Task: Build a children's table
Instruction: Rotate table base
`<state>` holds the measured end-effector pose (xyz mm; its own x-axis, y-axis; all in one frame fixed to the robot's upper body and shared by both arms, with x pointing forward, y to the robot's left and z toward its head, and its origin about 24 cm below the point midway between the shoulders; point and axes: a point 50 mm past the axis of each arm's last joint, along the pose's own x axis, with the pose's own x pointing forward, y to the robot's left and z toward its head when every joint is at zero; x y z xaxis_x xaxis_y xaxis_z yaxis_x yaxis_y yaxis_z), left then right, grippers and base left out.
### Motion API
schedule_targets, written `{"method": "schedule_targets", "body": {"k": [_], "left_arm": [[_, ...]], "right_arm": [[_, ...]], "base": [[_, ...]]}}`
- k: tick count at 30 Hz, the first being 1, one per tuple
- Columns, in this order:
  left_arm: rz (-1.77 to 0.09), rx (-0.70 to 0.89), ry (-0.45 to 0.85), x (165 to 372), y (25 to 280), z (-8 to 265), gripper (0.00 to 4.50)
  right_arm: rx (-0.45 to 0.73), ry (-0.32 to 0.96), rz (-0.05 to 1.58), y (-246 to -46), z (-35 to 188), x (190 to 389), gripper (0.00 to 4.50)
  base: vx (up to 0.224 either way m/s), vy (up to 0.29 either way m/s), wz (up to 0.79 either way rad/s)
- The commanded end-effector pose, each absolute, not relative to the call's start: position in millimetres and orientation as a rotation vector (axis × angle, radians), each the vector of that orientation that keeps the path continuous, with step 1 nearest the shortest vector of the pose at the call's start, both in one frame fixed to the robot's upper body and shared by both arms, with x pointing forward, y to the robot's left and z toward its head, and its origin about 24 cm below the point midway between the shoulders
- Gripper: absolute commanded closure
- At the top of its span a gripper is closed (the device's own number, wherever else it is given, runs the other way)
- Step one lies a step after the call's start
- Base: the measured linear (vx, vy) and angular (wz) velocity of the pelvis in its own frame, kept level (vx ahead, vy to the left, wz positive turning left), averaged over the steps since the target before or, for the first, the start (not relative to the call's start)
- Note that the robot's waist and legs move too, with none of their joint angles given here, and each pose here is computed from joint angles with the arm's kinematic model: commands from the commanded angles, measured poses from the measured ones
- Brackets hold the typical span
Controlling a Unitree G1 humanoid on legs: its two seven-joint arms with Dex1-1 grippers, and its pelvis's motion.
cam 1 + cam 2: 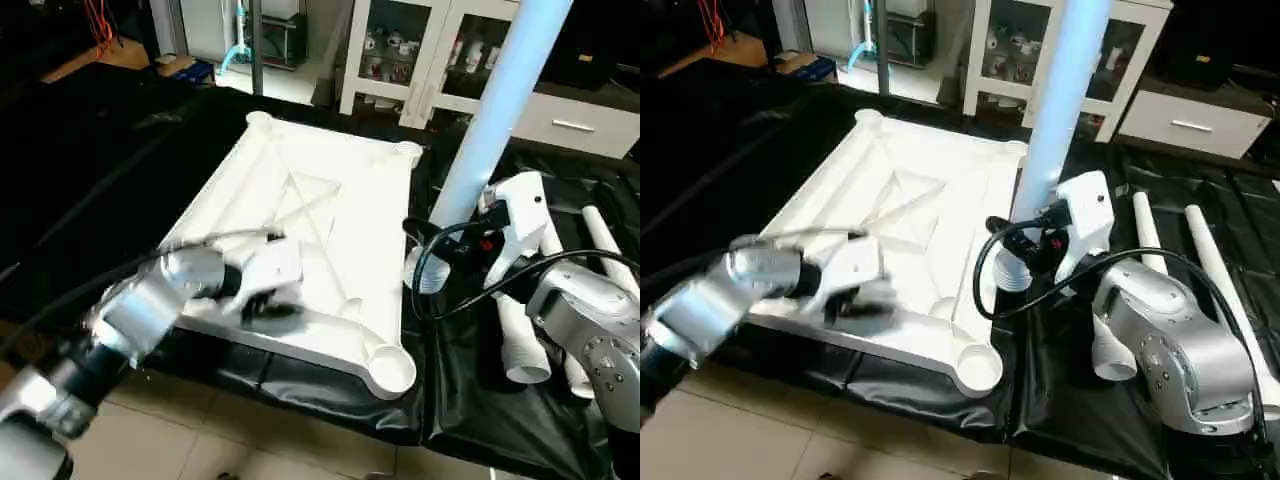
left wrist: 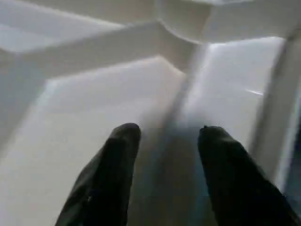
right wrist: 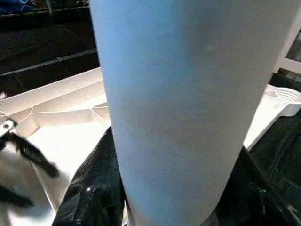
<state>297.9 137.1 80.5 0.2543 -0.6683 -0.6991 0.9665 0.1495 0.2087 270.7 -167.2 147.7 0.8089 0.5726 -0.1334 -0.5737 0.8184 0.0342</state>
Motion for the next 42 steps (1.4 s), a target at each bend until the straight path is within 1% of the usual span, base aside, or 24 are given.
{"method": "schedule_targets", "body": {"k": [1, 2, 9, 11, 13, 14, 16, 17, 18, 22, 24, 26, 28, 30, 31, 34, 36, 37, 40, 42], "left_arm": [[-1.281, 0.743, 0.53, 297, 137, 81, 2.39], [-1.3, 0.77, 0.559, 294, 140, 78, 2.39], [-1.25, 0.84, 0.582, 299, 144, 68, 2.39], [-1.222, 0.847, 0.569, 303, 144, 67, 2.73], [-1.19, 0.842, 0.562, 307, 144, 67, 2.79], [-1.183, 0.839, 0.566, 308, 144, 67, 2.9], [-1.168, 0.836, 0.582, 309, 145, 66, 2.9], [-1.153, 0.834, 0.6, 310, 147, 64, 3.16], [-1.148, 0.834, 0.604, 311, 148, 64, 3.16], [-1.106, 0.837, 0.624, 313, 151, 62, 3.46], [-1.095, 0.839, 0.628, 314, 152, 62, 3.52], [-1.051, 0.825, 0.639, 317, 156, 61, 3.75], [-1.006, 0.819, 0.661, 319, 161, 59, 3.78], [-0.997, 0.816, 0.667, 319, 164, 60, 3.87], [-0.997, 0.816, 0.667, 319, 164, 60, 4.02], [-0.98, 0.828, 0.688, 316, 172, 59, 4.08], [-0.98, 0.828, 0.688, 316, 172, 59, 4.24], [-0.986, 0.833, 0.683, 314, 178, 58, 4.3], [-1.0, 0.843, 0.664, 311, 184, 58, 4.44], [-1.01, 0.856, 0.65, 310, 191, 58, 4.44]], "right_arm": [[-0.029, 0.114, 0.609, -168.6, 156, 270.8, 2.64], [-0.031, 0.115, 0.612, -168.0, 156, 270.8, 2.64], [-0.035, 0.114, 0.612, -167.5, 156, 270.7, 2.64], [-0.036, 0.113, 0.612, -167.1, 156, 270.7, 2.64], [-0.037, 0.114, 0.61, -166.7, 156, 270.7, 2.64], [-0.038, 0.114, 0.61, -166.6, 156, 270.6, 2.64], [-0.041, 0.115, 0.612, -166.5, 155, 270.3, 2.64], [-0.042, 0.116, 0.613, -166.3, 155, 270.0, 2.64], [-0.042, 0.116, 0.613, -166.2, 155, 270.0, 2.64], [-0.042, 0.116, 0.613, -165.8, 155, 269.8, 2.64], [-0.041, 0.116, 0.613, -165.6, 155, 269.7, 2.64], [-0.04, 0.115, 0.613, -165.5, 155, 269.7, 2.64], [-0.038, 0.115, 0.613, -165.2, 155, 269.6, 2.64], [-0.036, 0.115, 0.614, -165.1, 154, 269.6, 2.64], [-0.036, 0.115, 0.614, -165.1, 154, 269.6, 2.64], [-0.031, 0.121, 0.612, -165.6, 152, 270.3, 2.64], [-0.031, 0.121, 0.611, -165.6, 152, 270.3, 2.64], [-0.026, 0.126, 0.603, -166.4, 149, 271.6, 2.64], [-0.019, 0.13, 0.594, -167.1, 147, 273.1, 2.64], [-0.017, 0.132, 0.585, -167.5, 146, 274.4, 2.64]], "base": [[0.0, 0.0, 0.0], [0.0, 0.0, 0.0], [0.0, 0.0, 0.0], [0.0, 0.0, 0.0], [0.0, 0.0, 0.0], [0.0, 0.0, 0.0], [0.0, 0.0, 0.0], [0.0, 0.0, 0.0], [0.0, 0.0, 0.0], [0.0, 0.0, 0.0], [0.0, 0.0, 0.0], [0.0, 0.0, 0.0], [0.0, 0.0, 0.0], [0.0, 0.0, 0.0], [0.0, 0.0, 0.0], [0.0, 0.0, 0.0], [0.0, 0.0, 0.0], [0.0, 0.0, 0.0], [0.0, 0.0, 0.0], [0.0, 0.0, 0.0]]}}
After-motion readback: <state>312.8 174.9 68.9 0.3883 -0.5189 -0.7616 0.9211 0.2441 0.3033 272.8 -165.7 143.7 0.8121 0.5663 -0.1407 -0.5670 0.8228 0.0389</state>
